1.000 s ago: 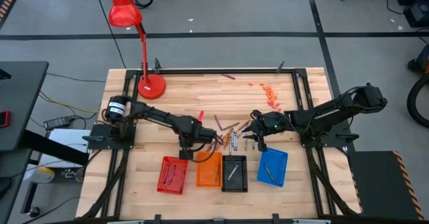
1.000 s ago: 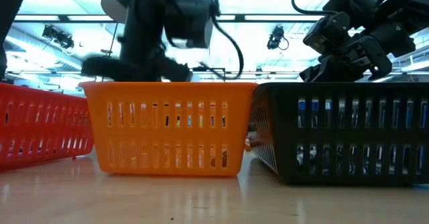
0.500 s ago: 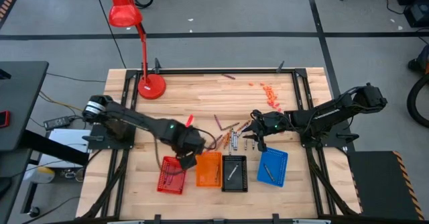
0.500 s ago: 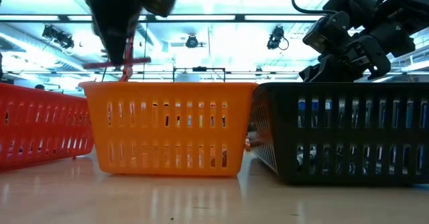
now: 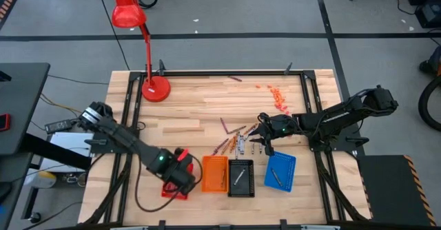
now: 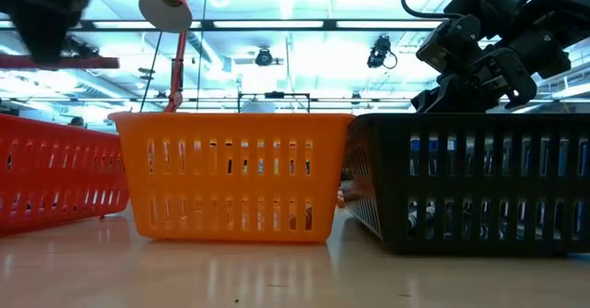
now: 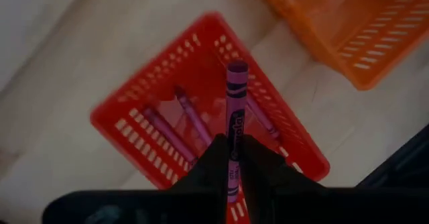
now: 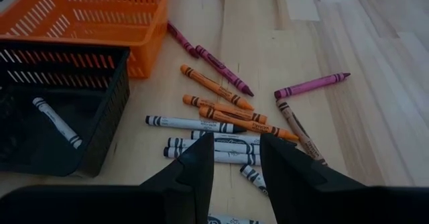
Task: Sort crayons
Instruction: Put the violet crayon into the red bin
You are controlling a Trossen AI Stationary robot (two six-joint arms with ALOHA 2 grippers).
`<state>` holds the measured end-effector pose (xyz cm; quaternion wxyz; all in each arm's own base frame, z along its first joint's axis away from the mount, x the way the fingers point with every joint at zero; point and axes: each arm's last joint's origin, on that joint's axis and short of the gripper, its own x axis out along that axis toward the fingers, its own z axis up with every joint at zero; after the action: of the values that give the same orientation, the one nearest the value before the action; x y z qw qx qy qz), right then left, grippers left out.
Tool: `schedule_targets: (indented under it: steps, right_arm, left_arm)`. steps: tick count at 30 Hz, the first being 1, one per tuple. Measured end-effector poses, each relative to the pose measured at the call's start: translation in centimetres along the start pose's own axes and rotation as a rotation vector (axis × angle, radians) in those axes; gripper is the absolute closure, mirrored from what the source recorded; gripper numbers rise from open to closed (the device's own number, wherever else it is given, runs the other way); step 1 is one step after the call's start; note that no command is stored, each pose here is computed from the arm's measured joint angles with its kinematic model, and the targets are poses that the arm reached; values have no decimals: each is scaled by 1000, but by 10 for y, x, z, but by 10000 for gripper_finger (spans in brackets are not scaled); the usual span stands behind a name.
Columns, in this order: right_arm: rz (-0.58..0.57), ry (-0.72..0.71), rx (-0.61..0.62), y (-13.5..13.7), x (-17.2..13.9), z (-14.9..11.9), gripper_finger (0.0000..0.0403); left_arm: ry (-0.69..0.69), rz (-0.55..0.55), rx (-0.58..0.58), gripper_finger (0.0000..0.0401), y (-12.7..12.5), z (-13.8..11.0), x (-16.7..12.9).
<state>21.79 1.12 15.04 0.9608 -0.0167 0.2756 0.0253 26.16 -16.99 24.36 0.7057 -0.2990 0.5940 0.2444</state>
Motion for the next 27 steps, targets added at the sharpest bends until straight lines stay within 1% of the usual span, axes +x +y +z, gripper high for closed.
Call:
schedule_targets:
  steps: [4, 8, 12, 16, 18, 21, 23, 27]
  right_arm:
    - [4, 0, 5, 0, 0, 0, 278]
    - [6, -1, 16, 0, 0, 0, 278]
    - [6, -3, 17, 0, 0, 0, 278]
    - [6, -13, 23, 0, 0, 1, 278]
    - [6, -13, 27, 0, 0, 1, 278]
    - [6, -13, 27, 0, 0, 1, 278]
    - [7, -15, 27, 0, 0, 1, 278]
    - [6, -19, 26, 0, 0, 2, 278]
  left_arm:
    - [8, 40, -18, 371, -1, -13, 16]
    - [10, 37, -2, 358, -6, -20, 31]
    - [16, 57, -32, 330, -10, -20, 42]
    - [64, 70, -24, 289, -10, -21, 47]
    - [96, 52, -18, 270, -11, -17, 43]
    - [81, -3, 5, 255, -14, -7, 29]
    - [27, -19, 36, 254, -15, 1, 19]
    - [-90, 18, 66, 257, -10, 23, 15]
